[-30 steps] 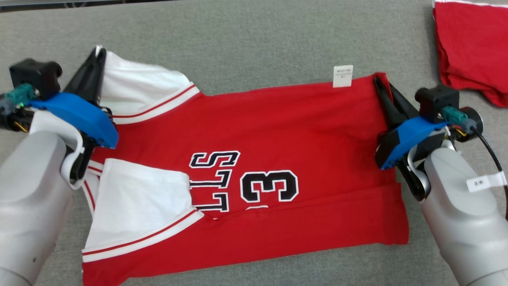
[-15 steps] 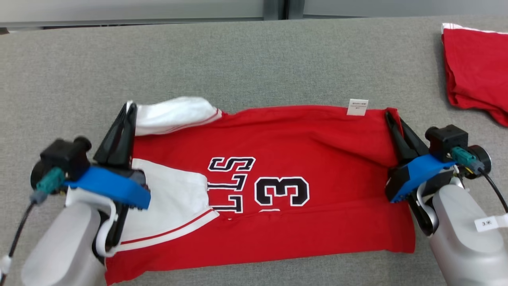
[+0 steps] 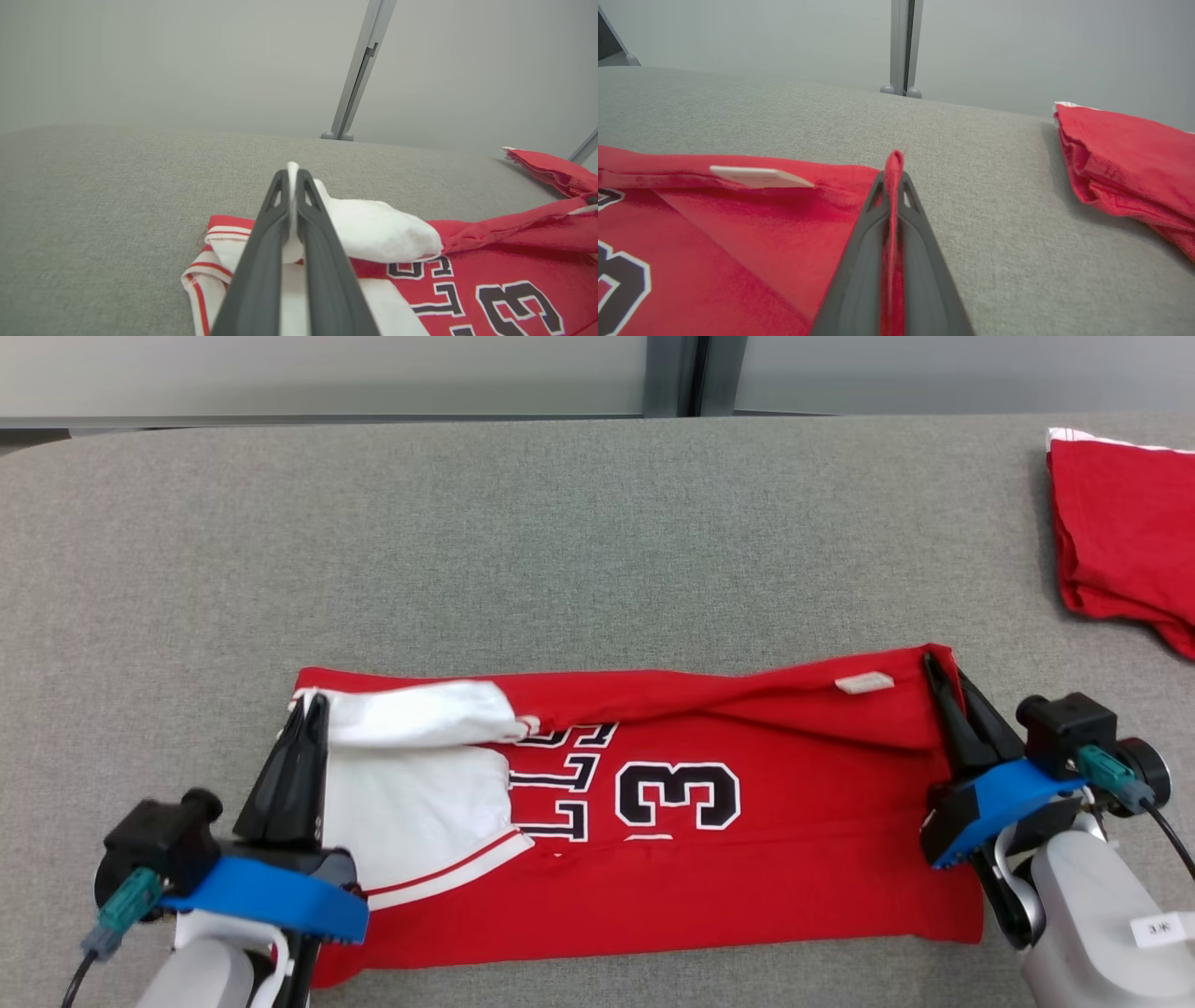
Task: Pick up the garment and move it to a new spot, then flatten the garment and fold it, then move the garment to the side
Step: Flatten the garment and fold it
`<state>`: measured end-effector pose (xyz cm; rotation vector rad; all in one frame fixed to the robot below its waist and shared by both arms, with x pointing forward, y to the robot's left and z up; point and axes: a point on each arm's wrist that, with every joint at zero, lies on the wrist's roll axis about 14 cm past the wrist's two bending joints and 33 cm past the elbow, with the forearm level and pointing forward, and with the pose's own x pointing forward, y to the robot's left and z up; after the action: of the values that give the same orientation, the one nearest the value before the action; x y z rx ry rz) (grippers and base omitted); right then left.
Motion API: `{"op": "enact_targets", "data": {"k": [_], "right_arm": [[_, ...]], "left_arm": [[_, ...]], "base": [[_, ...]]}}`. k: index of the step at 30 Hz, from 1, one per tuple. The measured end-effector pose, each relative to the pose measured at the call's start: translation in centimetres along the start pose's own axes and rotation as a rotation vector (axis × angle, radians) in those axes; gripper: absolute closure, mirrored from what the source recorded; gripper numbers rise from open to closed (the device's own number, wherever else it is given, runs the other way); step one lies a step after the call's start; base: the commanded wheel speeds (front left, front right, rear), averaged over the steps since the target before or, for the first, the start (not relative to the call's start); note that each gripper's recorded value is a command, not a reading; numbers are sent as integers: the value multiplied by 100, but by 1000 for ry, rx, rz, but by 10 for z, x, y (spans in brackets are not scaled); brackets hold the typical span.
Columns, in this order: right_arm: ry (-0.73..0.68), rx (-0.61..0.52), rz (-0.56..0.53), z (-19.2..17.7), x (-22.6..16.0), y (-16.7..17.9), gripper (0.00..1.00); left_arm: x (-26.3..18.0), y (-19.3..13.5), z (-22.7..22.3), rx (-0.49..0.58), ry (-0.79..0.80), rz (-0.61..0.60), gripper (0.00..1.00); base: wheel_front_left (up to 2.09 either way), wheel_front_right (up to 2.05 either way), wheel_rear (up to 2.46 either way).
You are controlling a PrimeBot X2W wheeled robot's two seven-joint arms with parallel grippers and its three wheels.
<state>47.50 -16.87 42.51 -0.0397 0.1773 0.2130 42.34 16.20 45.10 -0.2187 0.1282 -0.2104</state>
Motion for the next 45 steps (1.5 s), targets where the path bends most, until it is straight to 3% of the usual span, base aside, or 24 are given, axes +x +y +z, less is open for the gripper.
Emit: {"op": "enact_targets", "data": {"k": [10, 11, 12, 13, 25, 35, 45], "right_arm": [[-6, 61, -31, -8, -27, 2, 97], [-7, 66, -34, -9, -30, 2, 70], [-6, 71, -39, -10, -33, 2, 52], [-5, 78, -46, -11, -36, 1, 0], [-82, 101, -82, 10, -54, -7, 0], [86, 134, -98, -41, -52, -2, 0], [188, 192, -90, -71, -50, 13, 0]], "left_arm": [[-35, 9, -25, -61, 56, 86, 100], [-37, 8, -26, -69, 55, 88, 95], [-39, 9, -28, -63, 61, 95, 18], [-40, 11, -28, -52, 60, 103, 0], [-38, 30, 14, -2, -104, 203, 0], [-53, 50, 23, 116, -126, 288, 0], [-65, 65, 4, 152, -56, 344, 0]], "base": [[0, 0, 0], [0, 0, 0], [0, 0, 0], [0, 0, 0], [0, 0, 0], [0, 0, 0], [0, 0, 0]]}}
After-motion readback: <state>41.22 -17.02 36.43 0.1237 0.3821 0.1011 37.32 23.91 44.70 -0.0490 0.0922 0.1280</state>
